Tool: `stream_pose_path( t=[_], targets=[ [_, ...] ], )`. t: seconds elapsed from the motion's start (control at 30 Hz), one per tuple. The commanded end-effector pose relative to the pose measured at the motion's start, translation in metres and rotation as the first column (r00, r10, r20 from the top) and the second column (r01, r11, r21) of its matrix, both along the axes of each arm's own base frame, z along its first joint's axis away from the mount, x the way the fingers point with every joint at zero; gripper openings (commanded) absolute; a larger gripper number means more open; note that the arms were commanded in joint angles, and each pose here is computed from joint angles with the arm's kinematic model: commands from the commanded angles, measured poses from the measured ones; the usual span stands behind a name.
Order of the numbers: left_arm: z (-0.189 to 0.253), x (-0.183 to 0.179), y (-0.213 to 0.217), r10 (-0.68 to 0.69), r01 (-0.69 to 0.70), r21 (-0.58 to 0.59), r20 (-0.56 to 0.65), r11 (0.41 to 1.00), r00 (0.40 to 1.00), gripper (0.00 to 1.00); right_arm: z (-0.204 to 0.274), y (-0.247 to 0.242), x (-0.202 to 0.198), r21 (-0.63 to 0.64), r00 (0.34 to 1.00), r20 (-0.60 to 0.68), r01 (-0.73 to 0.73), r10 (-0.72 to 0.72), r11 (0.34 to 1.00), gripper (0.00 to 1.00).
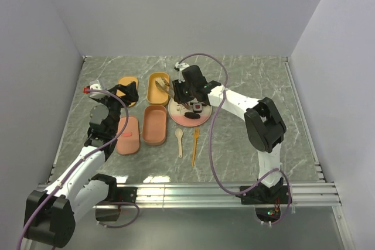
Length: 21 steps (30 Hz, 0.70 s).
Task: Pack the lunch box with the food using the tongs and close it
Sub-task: Place the food into the lunch box
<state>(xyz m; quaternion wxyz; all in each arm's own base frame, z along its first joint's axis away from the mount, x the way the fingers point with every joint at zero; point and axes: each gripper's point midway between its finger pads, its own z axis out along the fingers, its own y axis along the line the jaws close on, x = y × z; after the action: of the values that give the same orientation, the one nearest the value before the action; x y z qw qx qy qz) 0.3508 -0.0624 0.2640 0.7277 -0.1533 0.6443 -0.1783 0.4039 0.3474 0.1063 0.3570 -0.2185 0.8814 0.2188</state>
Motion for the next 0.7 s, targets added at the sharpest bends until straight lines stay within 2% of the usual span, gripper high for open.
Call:
stream_pose_path(
  t=[0.0,0.23,0.47,0.5,0.57,0.6,0.63,0.67],
  targets=[
    [0.015,-0.002,-0.003,-0.018,0.019,-0.015,0.048,1.000,0.999,0.99,0.042,0.009,0.012,0.075,0.995,0.104,-0.017,0.009,0.997,0.44],
    [0.015,-0.001,-0.003,-0.020,0.020,-0.014,0.046,1.000,0.999,0.99,0.051,0.008,0.010,0.086,0.991,0.130,-0.031,0.019,0.996,0.54],
    [0.015,-0.001,-0.003,-0.018,0.019,-0.015,0.048,1.000,0.999,0.99,0.060,0.002,0.008,0.100,0.986,0.167,-0.012,-0.005,0.995,0.55],
    [0.015,-0.001,-0.003,-0.018,0.019,-0.015,0.046,1.000,0.999,0.99,0.077,0.000,0.008,0.126,0.978,0.206,-0.008,-0.018,0.992,0.54],
    [0.015,-0.001,-0.003,-0.018,0.019,-0.015,0.046,1.000,0.999,0.99,0.079,-0.007,0.000,0.133,0.976,0.218,0.000,-0.029,0.991,0.54],
    [0.015,-0.001,-0.003,-0.020,0.020,-0.015,0.048,1.000,0.999,0.99,0.102,-0.009,-0.005,0.169,0.964,0.261,-0.005,-0.040,0.986,0.54],
    [0.014,-0.001,-0.003,-0.020,0.021,-0.015,0.045,1.000,0.999,0.99,0.092,-0.017,-0.013,0.151,0.967,0.249,0.008,-0.046,0.988,0.54],
    [0.015,-0.001,-0.003,-0.021,0.022,-0.016,0.048,1.000,0.999,0.99,0.102,-0.019,-0.015,0.175,0.958,0.280,0.006,-0.055,0.985,0.54]
  ],
)
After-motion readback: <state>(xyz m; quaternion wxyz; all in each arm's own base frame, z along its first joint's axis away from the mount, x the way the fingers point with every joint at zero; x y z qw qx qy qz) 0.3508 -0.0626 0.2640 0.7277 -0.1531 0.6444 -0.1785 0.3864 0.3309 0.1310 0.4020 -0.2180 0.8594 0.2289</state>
